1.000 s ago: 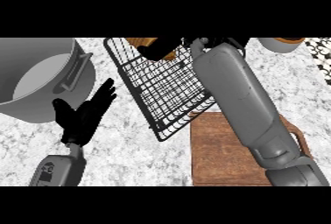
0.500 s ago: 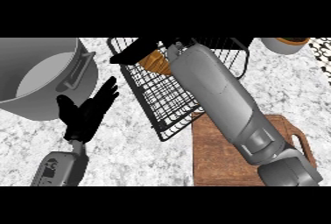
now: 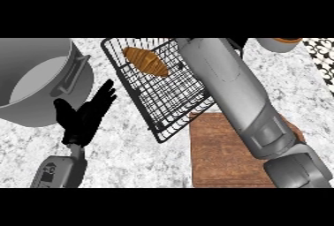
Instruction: Pick the croissant from the cutting board and place it in the tiered basket
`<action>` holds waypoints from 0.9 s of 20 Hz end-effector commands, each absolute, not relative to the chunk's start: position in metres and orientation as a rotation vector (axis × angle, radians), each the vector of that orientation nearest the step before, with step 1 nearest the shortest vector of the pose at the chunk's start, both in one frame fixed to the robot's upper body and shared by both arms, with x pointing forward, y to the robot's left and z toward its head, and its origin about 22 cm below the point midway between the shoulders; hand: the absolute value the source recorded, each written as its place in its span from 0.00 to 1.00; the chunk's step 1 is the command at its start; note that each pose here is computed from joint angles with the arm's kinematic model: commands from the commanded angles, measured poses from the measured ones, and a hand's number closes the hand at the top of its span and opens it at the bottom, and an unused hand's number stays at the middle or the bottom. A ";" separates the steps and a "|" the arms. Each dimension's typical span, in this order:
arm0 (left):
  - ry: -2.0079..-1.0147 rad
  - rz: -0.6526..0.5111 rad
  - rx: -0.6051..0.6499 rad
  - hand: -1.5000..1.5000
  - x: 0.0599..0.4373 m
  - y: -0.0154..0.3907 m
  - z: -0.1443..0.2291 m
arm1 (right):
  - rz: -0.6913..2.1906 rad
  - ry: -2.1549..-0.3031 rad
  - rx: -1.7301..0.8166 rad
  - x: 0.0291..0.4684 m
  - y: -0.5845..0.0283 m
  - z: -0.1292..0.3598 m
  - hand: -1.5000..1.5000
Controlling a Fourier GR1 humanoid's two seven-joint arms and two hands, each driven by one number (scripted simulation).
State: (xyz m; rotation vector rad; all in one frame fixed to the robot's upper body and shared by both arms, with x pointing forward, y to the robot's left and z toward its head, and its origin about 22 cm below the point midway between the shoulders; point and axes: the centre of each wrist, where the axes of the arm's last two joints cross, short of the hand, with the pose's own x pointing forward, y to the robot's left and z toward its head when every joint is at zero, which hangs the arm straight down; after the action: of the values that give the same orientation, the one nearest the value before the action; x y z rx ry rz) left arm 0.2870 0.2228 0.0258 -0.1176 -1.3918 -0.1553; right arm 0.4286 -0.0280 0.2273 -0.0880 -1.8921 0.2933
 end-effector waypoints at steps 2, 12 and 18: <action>-1.388 -0.157 -0.097 0.50 0.272 0.235 0.031 | 0.170 -1.819 -0.191 0.448 -0.105 0.238 0.00; -1.396 -0.130 -0.104 0.50 0.283 0.224 0.024 | 0.435 -1.774 -0.148 0.428 -0.294 0.228 0.00; -1.388 -0.140 -0.112 0.50 0.265 0.215 0.024 | 0.470 -1.759 -0.132 0.394 -0.402 0.254 0.00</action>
State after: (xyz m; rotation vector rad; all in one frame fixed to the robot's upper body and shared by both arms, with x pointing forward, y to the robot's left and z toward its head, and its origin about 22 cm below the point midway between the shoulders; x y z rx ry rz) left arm 0.2770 0.2268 0.0226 -0.1041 -1.3892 -0.1355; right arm 0.4171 -0.3496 0.2370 -0.1395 -1.7827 0.4245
